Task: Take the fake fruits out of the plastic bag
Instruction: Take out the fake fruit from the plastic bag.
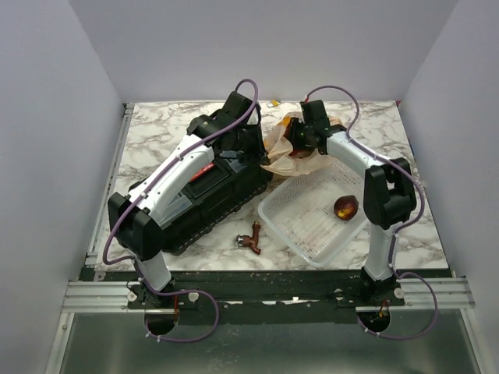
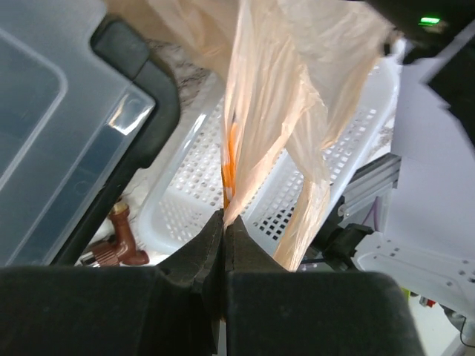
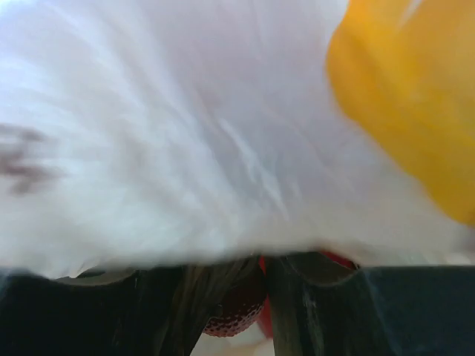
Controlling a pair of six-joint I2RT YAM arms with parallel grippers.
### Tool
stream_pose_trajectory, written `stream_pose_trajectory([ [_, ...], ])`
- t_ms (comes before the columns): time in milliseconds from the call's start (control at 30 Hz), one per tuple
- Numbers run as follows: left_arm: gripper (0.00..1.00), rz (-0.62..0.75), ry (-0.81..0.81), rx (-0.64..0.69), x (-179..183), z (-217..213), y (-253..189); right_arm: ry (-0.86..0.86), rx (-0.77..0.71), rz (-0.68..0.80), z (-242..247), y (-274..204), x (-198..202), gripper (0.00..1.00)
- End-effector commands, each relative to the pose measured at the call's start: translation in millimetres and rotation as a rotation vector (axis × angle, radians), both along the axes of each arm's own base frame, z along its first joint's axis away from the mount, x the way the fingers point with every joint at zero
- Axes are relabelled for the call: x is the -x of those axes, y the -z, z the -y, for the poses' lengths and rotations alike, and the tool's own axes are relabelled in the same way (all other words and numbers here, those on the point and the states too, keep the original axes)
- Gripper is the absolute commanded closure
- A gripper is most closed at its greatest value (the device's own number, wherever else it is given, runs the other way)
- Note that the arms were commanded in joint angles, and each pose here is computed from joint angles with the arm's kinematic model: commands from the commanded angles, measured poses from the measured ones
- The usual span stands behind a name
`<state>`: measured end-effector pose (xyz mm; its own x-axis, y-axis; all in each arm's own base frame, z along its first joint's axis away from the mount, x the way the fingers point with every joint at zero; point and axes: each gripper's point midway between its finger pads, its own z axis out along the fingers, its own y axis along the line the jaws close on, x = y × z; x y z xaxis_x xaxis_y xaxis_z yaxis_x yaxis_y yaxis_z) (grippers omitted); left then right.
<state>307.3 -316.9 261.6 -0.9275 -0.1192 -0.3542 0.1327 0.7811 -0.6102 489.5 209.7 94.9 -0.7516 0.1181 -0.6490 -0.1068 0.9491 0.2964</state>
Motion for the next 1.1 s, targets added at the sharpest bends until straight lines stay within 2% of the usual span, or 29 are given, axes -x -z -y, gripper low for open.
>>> stream_pose_trajectory([
  [0,1.0,0.027,-0.061,-0.05,6.0,-23.7,-3.1,0.048,-0.019,0.12,10.6,-68.8,2.9,0.99],
  [133,1.0,0.04,-0.094,-0.079,5.1,-33.3,-0.4,0.061,-0.011,0.156,18.2,-92.4,10.3,0.99],
  [333,1.0,0.05,-0.111,-0.089,5.2,-38.1,0.6,0.042,-0.026,0.148,19.8,-103.3,27.2,0.99],
  [733,1.0,0.013,-0.087,-0.052,9.9,-29.3,7.6,-0.248,-0.246,0.077,-22.7,-158.7,91.3,0.99],
  [1067,1.0,0.0,-0.099,-0.029,9.7,-26.0,11.1,-0.252,-0.291,0.122,-11.0,-211.4,133.6,0.99],
])
